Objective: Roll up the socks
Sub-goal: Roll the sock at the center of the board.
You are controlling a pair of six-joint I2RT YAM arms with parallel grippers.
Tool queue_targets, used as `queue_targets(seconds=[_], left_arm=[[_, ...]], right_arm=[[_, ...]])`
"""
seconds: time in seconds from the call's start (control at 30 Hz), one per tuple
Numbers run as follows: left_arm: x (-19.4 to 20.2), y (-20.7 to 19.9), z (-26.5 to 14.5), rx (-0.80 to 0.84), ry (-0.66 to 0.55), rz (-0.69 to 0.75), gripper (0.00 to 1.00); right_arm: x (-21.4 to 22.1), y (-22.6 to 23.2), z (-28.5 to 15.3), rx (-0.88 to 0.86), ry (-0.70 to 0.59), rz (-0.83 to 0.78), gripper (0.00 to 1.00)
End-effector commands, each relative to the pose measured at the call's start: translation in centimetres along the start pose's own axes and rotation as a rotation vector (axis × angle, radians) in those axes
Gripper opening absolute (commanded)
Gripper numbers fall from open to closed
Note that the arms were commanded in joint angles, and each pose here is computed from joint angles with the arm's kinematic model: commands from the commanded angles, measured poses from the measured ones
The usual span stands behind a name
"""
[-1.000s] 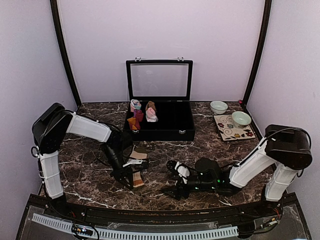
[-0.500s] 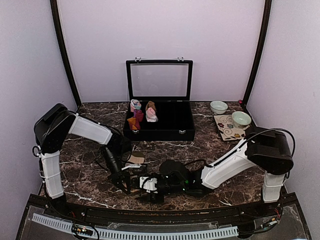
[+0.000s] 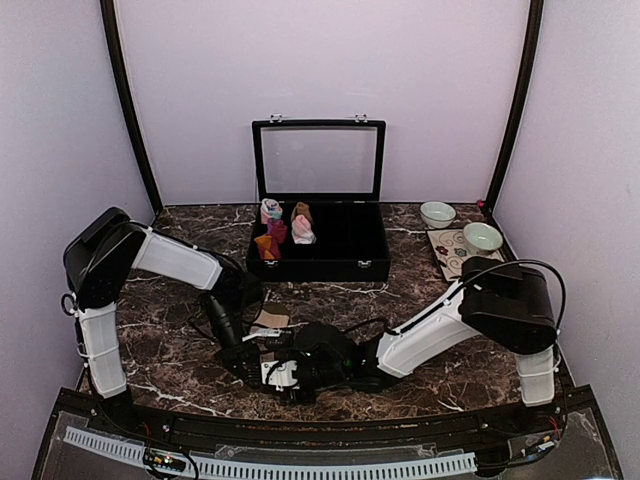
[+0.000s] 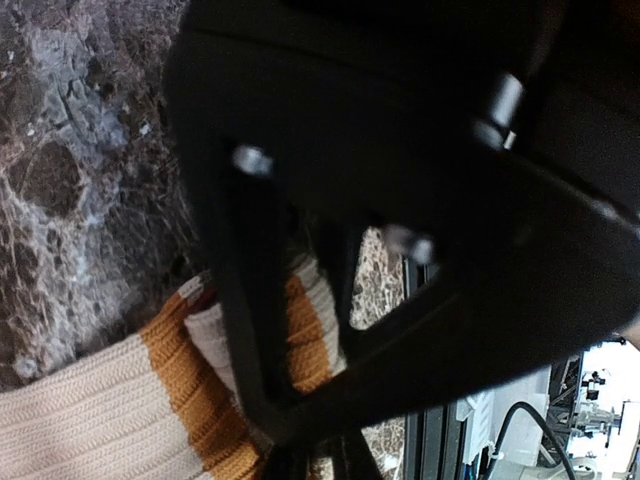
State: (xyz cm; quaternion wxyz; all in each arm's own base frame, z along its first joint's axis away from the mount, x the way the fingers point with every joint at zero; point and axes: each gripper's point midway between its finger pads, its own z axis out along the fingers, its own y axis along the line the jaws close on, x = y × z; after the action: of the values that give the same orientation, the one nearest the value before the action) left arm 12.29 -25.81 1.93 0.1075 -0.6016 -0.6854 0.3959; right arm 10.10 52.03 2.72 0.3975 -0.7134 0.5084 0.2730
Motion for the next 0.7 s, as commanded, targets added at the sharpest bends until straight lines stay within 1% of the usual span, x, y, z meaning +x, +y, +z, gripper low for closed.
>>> queue_targets(seconds=[0.0,0.07,0.1,0.13,0.23,0.3,0.4,0.47,0.5,0.53,0.67], left_arm=[[4.2,3.9,0.7,-0.186,0.201,0.007,0.07],[4.2,4.1,0.5,-0.203,0.198,0.014,0.09],[4.2,4.2,0.4,-0.211,0.199,0.014,0.12],[4.1,4.3,0.3,-0.226,0.200,0.014,0.17],[3.5,4.5,-0.7,-0.289,0.183,0.023,0.27],[2.8,4.1,-1.7,-0.343,0.149,0.041,0.34],[1.9,3.9,-4.1,-0.508,0.064,0.081,0.36],[2.7,3.5,-5.0,-0.599,0.012,0.090,0.38],[3.0,3.2,-5.7,-0.650,-0.013,0.102,0.42],[3.4,3.0,-6.2,-0.697,-0.028,0.111,0.43],[3.8,0.9,-8.6,-0.840,-0.099,0.181,0.43]], right_arm=[[0.6,0.5,0.6,-0.026,0.029,0.000,0.19],[0.9,0.9,0.6,-0.047,0.044,0.018,0.11],[1.1,1.2,0.6,-0.061,0.052,0.029,0.09],[1.3,1.4,0.6,-0.074,0.057,0.045,0.07],[2.0,2.1,0.7,-0.105,0.082,0.104,0.04],[2.9,2.6,0.8,-0.115,0.107,0.154,0.02],[4.7,3.2,0.8,-0.129,0.153,0.247,0.01],[5.7,3.8,0.9,-0.143,0.183,0.308,0.00],[6.2,4.1,0.9,-0.151,0.197,0.336,0.00],[6.6,4.4,0.9,-0.159,0.205,0.361,0.00],[7.7,4.8,1.0,-0.168,0.245,0.446,0.00]])
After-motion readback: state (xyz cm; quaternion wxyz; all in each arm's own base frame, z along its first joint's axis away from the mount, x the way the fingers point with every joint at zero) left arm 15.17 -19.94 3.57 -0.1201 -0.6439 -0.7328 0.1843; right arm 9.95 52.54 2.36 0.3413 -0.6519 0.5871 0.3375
